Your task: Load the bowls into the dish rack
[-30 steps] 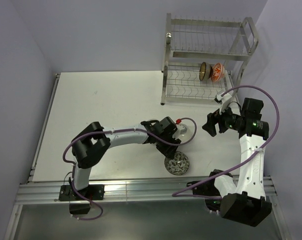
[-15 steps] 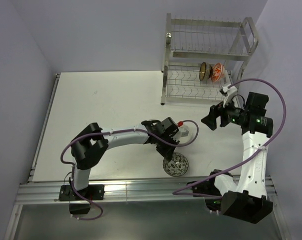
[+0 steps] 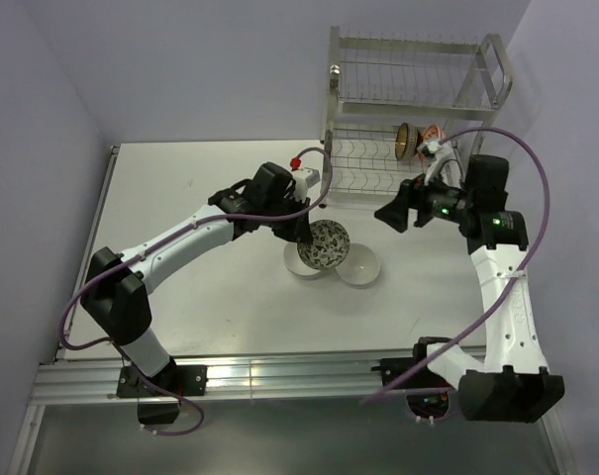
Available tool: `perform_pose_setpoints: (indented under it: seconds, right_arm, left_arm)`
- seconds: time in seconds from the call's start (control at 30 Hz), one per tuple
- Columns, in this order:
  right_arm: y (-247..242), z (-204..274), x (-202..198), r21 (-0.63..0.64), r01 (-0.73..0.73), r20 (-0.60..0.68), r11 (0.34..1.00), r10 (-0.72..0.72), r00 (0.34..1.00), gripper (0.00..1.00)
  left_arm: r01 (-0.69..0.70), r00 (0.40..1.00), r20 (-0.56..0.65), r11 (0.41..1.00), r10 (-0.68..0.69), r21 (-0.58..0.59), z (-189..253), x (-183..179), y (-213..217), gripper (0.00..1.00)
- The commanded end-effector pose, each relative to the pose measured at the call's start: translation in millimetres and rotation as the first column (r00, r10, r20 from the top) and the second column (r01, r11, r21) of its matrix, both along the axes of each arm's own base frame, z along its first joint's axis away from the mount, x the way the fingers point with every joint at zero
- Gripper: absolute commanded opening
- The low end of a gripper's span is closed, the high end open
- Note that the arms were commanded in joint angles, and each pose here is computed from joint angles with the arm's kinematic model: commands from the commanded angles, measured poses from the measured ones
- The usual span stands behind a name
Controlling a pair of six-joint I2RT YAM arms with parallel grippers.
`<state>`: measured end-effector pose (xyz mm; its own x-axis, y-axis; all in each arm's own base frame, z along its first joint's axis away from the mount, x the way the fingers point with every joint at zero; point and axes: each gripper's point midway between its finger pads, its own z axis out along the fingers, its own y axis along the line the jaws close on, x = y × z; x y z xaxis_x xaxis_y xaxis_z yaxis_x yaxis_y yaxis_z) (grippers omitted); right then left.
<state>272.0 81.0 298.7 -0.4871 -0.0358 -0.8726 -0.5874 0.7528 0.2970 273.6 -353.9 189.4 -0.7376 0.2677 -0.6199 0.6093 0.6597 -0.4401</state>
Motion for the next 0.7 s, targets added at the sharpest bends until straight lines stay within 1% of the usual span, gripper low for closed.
perform_pose_setpoints:
  seconds: [0.0, 0.03, 0.07, 0.1, 0.17, 0.2, 0.23, 0.3, 0.37, 0.43, 0.47, 0.53, 0.67]
  right_arm:
    - [51.0, 35.7, 4.3, 0.031, -0.080, 0.120, 0.996, 0.075, 0.990, 0.82]
    - [56.7, 33.2, 7.0, 0.034, -0.069, 0.112, 0.997, 0.065, 0.992, 0.81]
    - [62.0, 37.5, 11.8, 0.044, -0.063, 0.141, 0.997, 0.056, 0.988, 0.81]
    - [64.5, 27.1, 14.5, 0.074, -0.024, 0.096, 0.997, 0.017, 0.995, 0.80]
    - [71.1, 33.4, 19.5, 0.110, 0.006, 0.135, 0.994, -0.021, 0.991, 0.76]
    - [67.4, 27.8, 26.1, 0.111, 0.069, 0.121, 0.991, -0.082, 0.989, 0.74]
    - [68.6, 27.0, 29.9, 0.110, 0.096, 0.124, 0.989, -0.110, 0.986, 0.73]
    - [84.7, 24.5, 36.6, 0.123, 0.127, 0.103, 0.984, -0.140, 0.985, 0.72]
    - [103.6, 20.0, 35.2, 0.127, 0.092, 0.073, 0.988, -0.102, 0.992, 0.71]
    - [115.1, 11.2, 42.2, 0.074, 0.087, 0.043, 0.993, -0.090, 0.995, 0.70]
    - [126.4, 1.2, 33.3, 0.042, 0.050, 0.002, 0.998, -0.050, 0.999, 0.70]
    - [133.0, -10.3, 34.8, 0.001, 0.036, -0.024, 0.999, -0.036, 0.999, 0.69]
    - [137.2, -28.4, 36.6, -0.064, 0.068, -0.053, 0.996, -0.072, 0.996, 0.68]
  left_arm:
    - [-0.044, 0.997, 0.057, 0.997, 0.048, -0.059, 35.2, 10.5, 3.1, 0.00]
    - [-0.064, 0.996, 0.053, 0.996, 0.067, -0.065, 37.7, 15.0, 6.9, 0.00]
    - [-0.085, 0.995, 0.055, 0.994, 0.089, -0.071, 40.9, 20.5, 10.9, 0.00]
    - [-0.109, 0.991, 0.068, 0.990, 0.115, -0.086, 47.9, 26.8, 15.9, 0.00]
    - [-0.166, 0.982, 0.070, 0.981, 0.173, -0.100, 54.6, 40.6, 27.6, 0.00]
    - [-0.201, 0.975, 0.080, 0.975, 0.209, -0.099, 58.0, 49.3, 34.1, 0.00]
    - [-0.221, 0.970, 0.077, 0.970, 0.229, -0.100, 59.7, 51.8, 36.6, 0.00]
    - [-0.253, 0.962, 0.076, 0.962, 0.261, -0.102, 61.7, 58.0, 39.7, 0.00]
    - [-0.256, 0.961, 0.075, 0.961, 0.265, -0.104, 62.0, 59.9, 39.0, 0.00]
    - [-0.262, 0.959, 0.080, 0.960, 0.270, -0.099, 61.3, 63.0, 38.2, 0.00]
    - [-0.264, 0.959, 0.082, 0.959, 0.273, -0.099, 61.4, 64.0, 38.1, 0.00]
    - [-0.271, 0.956, 0.089, 0.958, 0.279, -0.094, 60.7, 65.8, 39.1, 0.00]
    - [-0.266, 0.957, 0.092, 0.958, 0.275, -0.105, 64.4, 64.6, 39.3, 0.00]
